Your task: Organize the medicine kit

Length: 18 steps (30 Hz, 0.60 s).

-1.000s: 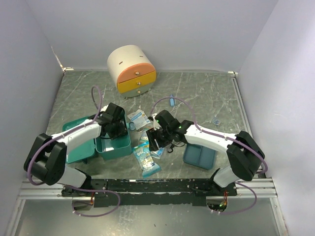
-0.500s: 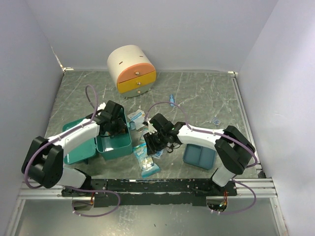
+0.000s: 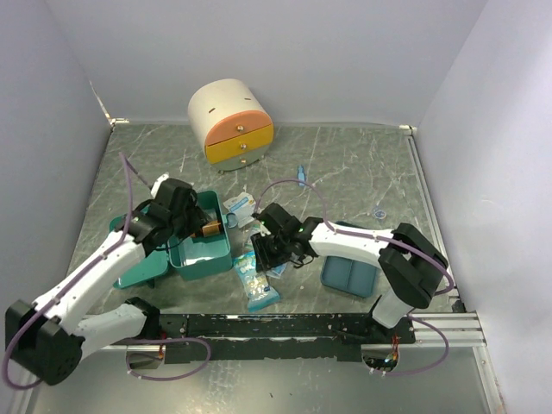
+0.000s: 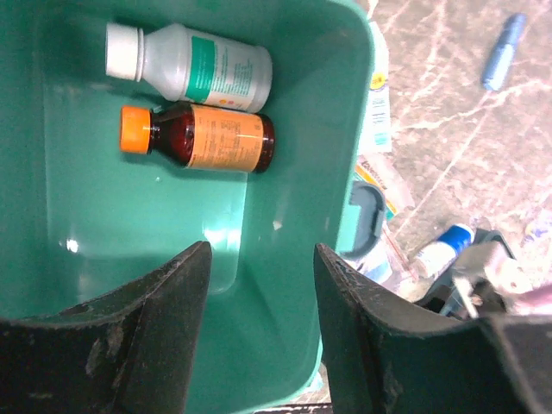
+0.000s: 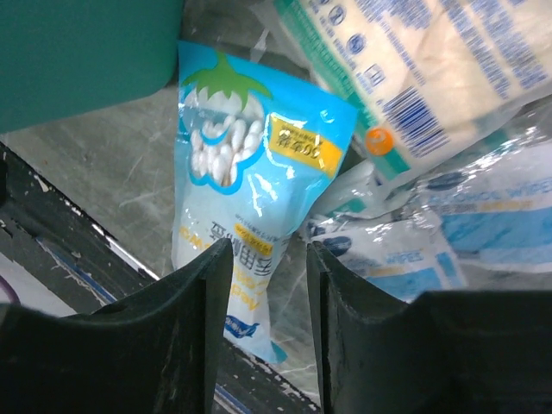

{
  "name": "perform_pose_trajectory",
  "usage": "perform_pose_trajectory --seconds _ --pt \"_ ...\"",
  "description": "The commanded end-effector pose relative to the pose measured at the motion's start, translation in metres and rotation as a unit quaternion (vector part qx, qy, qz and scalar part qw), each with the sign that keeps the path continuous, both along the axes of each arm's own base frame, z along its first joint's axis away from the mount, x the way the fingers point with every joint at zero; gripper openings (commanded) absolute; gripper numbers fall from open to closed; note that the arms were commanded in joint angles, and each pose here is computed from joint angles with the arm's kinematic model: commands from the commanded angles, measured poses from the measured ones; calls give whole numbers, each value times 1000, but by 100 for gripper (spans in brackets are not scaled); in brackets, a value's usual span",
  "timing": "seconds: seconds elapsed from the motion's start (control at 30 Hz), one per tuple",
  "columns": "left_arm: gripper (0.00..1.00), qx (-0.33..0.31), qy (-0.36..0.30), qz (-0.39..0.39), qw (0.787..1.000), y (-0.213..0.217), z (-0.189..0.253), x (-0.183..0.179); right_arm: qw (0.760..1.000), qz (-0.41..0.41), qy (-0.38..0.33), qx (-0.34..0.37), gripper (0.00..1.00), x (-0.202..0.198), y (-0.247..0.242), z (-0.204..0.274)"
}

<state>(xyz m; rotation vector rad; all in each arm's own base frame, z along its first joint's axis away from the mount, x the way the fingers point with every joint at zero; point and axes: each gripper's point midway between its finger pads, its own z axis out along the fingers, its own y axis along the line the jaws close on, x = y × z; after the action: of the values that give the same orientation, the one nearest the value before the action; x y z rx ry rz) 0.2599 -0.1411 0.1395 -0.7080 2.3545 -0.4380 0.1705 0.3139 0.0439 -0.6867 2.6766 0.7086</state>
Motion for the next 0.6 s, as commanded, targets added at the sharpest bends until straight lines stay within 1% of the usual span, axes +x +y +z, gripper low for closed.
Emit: perform_pose_trajectory --seconds 0.0,0.17,0.27,0.4,0.57 --pt "63 32 -57 -54 996 9 38 -7 1000 -12 10 -7 40 -14 5 7" --pt "71 16 -124 -102 987 4 75 -15 998 -47 17 -36 39 -21 -4 -8" --pt "76 4 -146 -125 981 0 87 -21 998 -53 15 -29 37 -20 -1 -11" --pt "80 -9 -160 -139 977 -3 95 -27 999 -43 4 -5 28 -15 10 -9" --pt "81 -22 -163 -149 975 -7 97 -30 1000 -29 -7 9 10 -11 17 -8"
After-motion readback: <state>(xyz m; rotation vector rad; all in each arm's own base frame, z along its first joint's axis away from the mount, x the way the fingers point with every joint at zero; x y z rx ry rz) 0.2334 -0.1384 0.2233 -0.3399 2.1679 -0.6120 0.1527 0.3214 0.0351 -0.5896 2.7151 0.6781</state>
